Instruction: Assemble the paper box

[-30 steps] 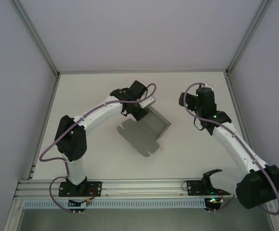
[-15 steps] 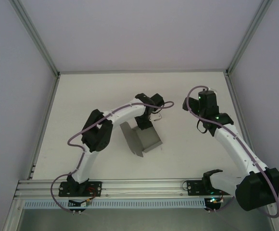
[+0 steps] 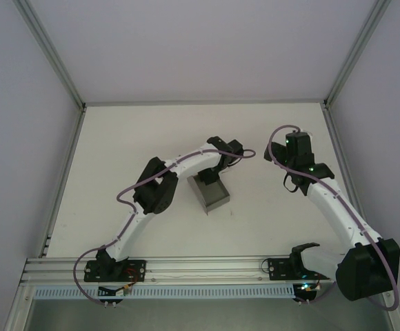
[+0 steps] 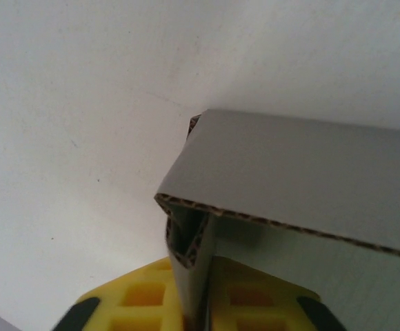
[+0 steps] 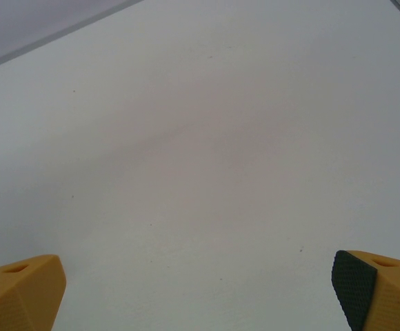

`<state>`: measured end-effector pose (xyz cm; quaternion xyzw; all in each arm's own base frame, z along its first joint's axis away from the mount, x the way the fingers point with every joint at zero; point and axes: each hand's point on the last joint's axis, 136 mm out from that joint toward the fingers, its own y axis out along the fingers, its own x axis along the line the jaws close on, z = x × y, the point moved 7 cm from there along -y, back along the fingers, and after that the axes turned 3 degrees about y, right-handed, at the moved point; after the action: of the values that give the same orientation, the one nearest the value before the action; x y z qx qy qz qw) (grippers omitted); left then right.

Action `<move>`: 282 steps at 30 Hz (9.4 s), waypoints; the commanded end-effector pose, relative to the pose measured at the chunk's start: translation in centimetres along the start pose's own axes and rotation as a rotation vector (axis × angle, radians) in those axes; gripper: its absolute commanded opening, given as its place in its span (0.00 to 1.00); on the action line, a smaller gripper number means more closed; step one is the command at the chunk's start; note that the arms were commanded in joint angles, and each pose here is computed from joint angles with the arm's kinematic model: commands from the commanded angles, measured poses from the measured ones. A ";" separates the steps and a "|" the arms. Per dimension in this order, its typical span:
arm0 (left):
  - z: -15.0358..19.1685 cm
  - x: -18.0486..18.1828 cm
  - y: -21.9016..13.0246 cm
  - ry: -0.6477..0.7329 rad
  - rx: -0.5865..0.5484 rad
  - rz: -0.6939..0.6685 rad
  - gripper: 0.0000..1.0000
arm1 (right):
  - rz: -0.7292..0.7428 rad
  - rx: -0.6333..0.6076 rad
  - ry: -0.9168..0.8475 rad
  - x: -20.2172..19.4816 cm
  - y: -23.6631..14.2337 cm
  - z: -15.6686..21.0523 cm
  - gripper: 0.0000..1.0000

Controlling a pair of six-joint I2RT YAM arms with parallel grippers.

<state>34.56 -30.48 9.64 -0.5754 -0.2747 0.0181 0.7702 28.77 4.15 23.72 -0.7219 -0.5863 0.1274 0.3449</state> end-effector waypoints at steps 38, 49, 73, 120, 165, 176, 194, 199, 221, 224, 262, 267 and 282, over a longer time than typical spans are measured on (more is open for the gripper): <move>1.1 1.4 -8.8 -0.018 -0.404 -0.024 0.67 | -0.140 0.043 0.008 0.7 -0.8 0.5 1.00; 10.8 13.3 -15.7 -0.834 -0.636 -0.158 1.00 | -0.359 0.145 -0.165 4.6 1.5 -0.3 1.00; 25.3 10.5 -7.9 -1.412 -0.444 -0.065 1.00 | -1.046 0.588 -1.284 21.4 10.3 11.3 0.80; 18.8 10.0 -9.1 -0.990 -0.836 0.260 1.00 | 0.089 0.255 -0.343 13.2 4.2 10.8 0.74; 6.0 11.4 -6.6 0.105 -0.834 0.578 0.34 | -0.727 0.592 -0.887 10.8 9.1 0.9 0.37; 5.0 11.3 -6.0 0.064 -0.774 0.492 0.01 | -0.679 0.570 -0.847 10.4 8.8 0.6 0.14; 3.8 15.7 -9.2 -0.587 -0.796 0.230 0.00 | -0.438 0.265 -0.341 10.7 7.5 -4.2 0.04; 4.2 16.2 -10.1 -0.886 -0.837 0.291 0.00 | -0.422 0.198 -0.090 11.5 8.4 -4.6 0.04; 0.7 13.8 -6.8 -1.235 -0.788 0.360 0.00 | -0.221 0.101 0.044 15.8 11.4 -0.6 0.04; 0.2 13.5 -6.6 -1.224 -0.789 0.384 0.00 | -0.200 0.097 0.048 15.9 11.7 -0.1 0.04; 4.8 8.4 -6.6 -1.165 -0.773 0.370 0.51 | -0.078 -0.048 -0.204 12.4 10.3 8.5 0.00; 7.5 8.0 -8.4 -1.179 -0.787 0.353 0.81 | -0.109 -0.056 -0.278 12.7 10.3 10.2 0.00; 9.4 11.6 -5.7 -1.355 -0.761 0.507 1.00 | -0.222 -0.109 -0.506 12.1 9.9 15.4 0.01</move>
<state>37.80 -19.38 22.17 -0.6986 -0.5715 0.3919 0.1783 32.87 20.11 12.84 -0.6582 -0.7209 0.1323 0.1718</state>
